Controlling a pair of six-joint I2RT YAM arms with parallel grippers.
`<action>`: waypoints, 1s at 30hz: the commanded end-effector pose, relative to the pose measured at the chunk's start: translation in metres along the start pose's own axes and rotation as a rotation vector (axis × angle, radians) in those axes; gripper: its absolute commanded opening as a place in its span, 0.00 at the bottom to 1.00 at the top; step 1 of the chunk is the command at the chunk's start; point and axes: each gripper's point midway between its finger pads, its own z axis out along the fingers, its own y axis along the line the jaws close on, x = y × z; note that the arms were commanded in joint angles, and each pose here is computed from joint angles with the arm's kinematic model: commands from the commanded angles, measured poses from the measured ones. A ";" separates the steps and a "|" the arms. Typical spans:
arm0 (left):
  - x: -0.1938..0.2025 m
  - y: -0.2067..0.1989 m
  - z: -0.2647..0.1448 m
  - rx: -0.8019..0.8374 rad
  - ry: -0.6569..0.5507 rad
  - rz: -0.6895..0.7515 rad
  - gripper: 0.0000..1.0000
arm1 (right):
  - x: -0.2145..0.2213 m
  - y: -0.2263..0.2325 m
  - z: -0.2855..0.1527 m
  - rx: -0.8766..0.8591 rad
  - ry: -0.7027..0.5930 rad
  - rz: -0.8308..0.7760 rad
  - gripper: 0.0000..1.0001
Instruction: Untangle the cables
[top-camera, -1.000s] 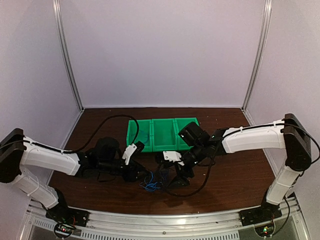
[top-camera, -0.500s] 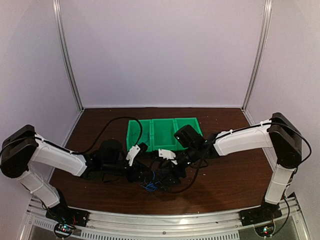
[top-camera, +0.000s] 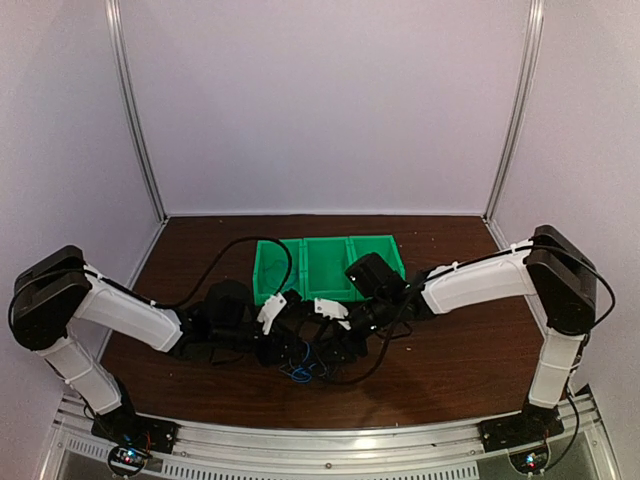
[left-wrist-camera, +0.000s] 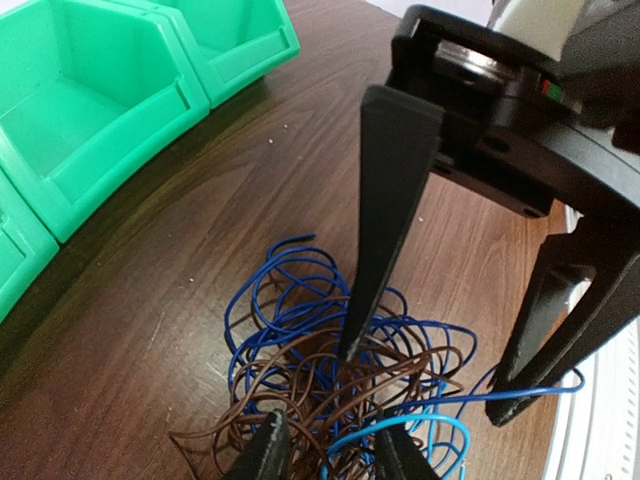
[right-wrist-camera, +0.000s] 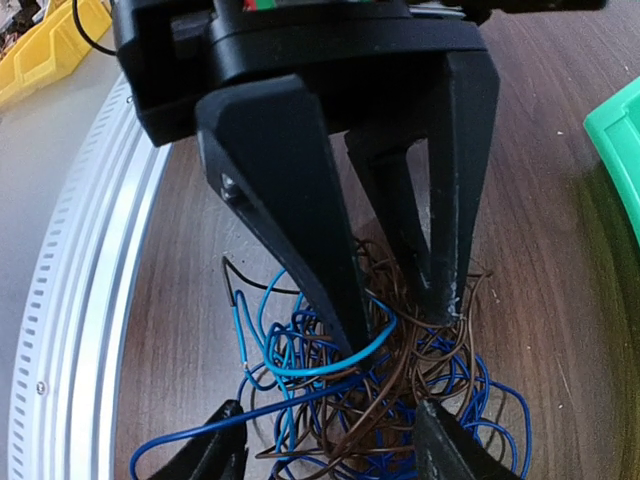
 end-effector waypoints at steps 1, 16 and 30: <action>-0.021 -0.007 0.002 0.030 -0.063 0.051 0.26 | 0.001 -0.001 0.006 -0.017 -0.015 0.014 0.42; -0.046 0.004 -0.034 -0.082 -0.191 0.023 0.01 | 0.022 -0.018 -0.003 -0.002 0.009 0.106 0.00; -0.126 0.018 -0.130 -0.331 -0.447 0.042 0.00 | 0.106 -0.038 -0.108 0.204 0.178 0.175 0.00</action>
